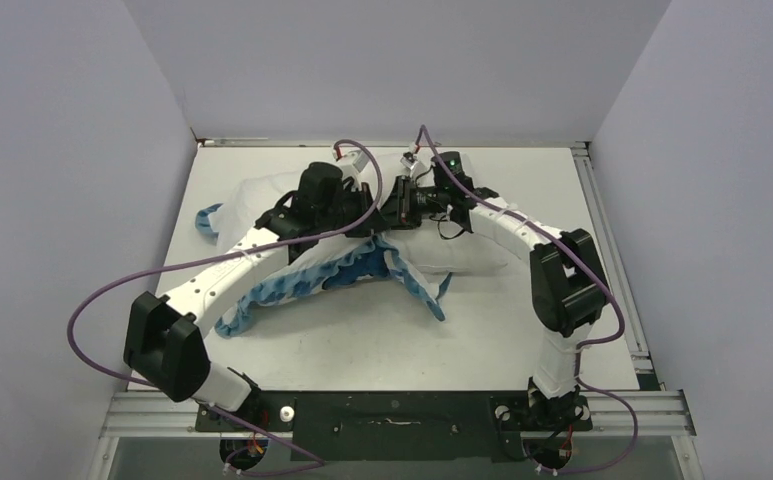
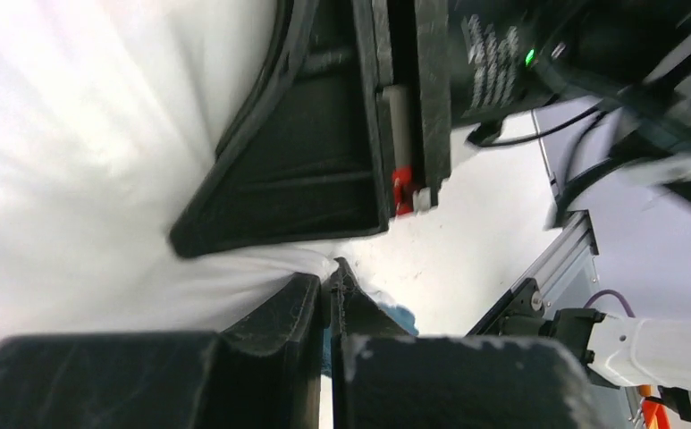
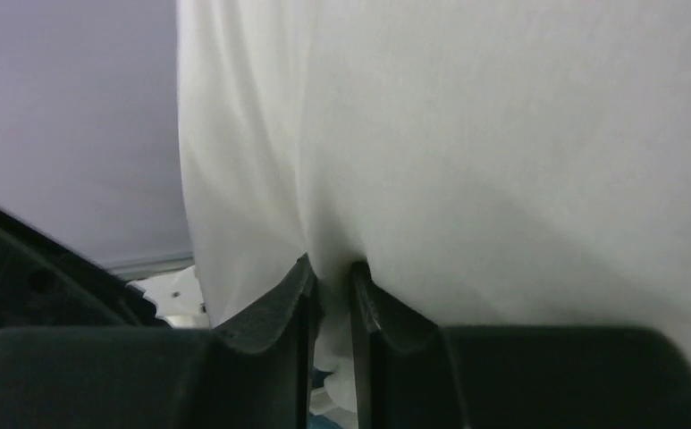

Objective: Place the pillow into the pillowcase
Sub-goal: Stuff the pillow into the pillowcase.

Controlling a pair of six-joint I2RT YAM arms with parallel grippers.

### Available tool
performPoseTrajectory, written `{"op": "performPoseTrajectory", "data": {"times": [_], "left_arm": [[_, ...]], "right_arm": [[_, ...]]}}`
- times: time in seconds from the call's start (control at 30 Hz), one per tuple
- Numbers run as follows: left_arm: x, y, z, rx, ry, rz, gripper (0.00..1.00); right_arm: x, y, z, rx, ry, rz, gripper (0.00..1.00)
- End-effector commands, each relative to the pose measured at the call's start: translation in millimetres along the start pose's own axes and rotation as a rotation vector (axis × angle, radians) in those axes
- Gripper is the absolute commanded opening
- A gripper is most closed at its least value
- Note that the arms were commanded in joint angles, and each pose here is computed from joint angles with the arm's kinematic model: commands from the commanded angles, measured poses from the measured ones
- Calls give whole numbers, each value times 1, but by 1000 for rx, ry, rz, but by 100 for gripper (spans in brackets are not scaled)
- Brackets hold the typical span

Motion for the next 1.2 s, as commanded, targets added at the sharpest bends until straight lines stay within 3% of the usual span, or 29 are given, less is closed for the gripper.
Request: {"op": "performPoseTrajectory", "data": {"times": [0.0, 0.17, 0.27, 0.37, 0.5, 0.6, 0.63, 0.7, 0.8, 1.0, 1.17], "left_arm": [[106, -82, 37, -394, -367, -172, 0], [106, -133, 19, -525, -214, -336, 0], [89, -147, 10, -522, -106, -397, 0], [73, -132, 9, -436, -60, -382, 0], [54, -107, 22, -274, -97, -405, 0], [45, -92, 38, -172, -132, -409, 23], [42, -87, 43, -144, -143, -414, 29], [41, -79, 56, -79, -172, -415, 53], [50, -71, 79, 11, -252, -392, 79], [91, -42, 94, 195, -345, -117, 83], [106, -21, 71, 321, -231, 54, 84]], "right_arm": [[-23, 9, -7, 330, 110, -124, 8], [-40, 22, -5, 535, 150, -98, 5], [-42, 17, -8, 529, 128, -80, 5], [-33, 5, -3, 395, 64, -35, 5], [-16, -9, 25, -61, -23, 77, 8], [-7, -6, 56, -245, -112, 144, 26], [-6, -6, 66, -286, -142, 146, 38], [-3, -3, 86, -352, -205, 167, 53], [2, 3, 112, -436, -301, 211, 67], [22, 21, 127, -462, -391, 292, 80], [43, 31, 122, -448, -433, 298, 88]]}}
Point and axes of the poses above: each gripper's point midway between its finger pads, its own z axis back along the fingers, its own y axis along the line the jaws close on, x = y × z, the point moved 9 cm from there along z, back along the fingers, and after that the axes turned 11 degrees about -z, right-handed, at the moved point
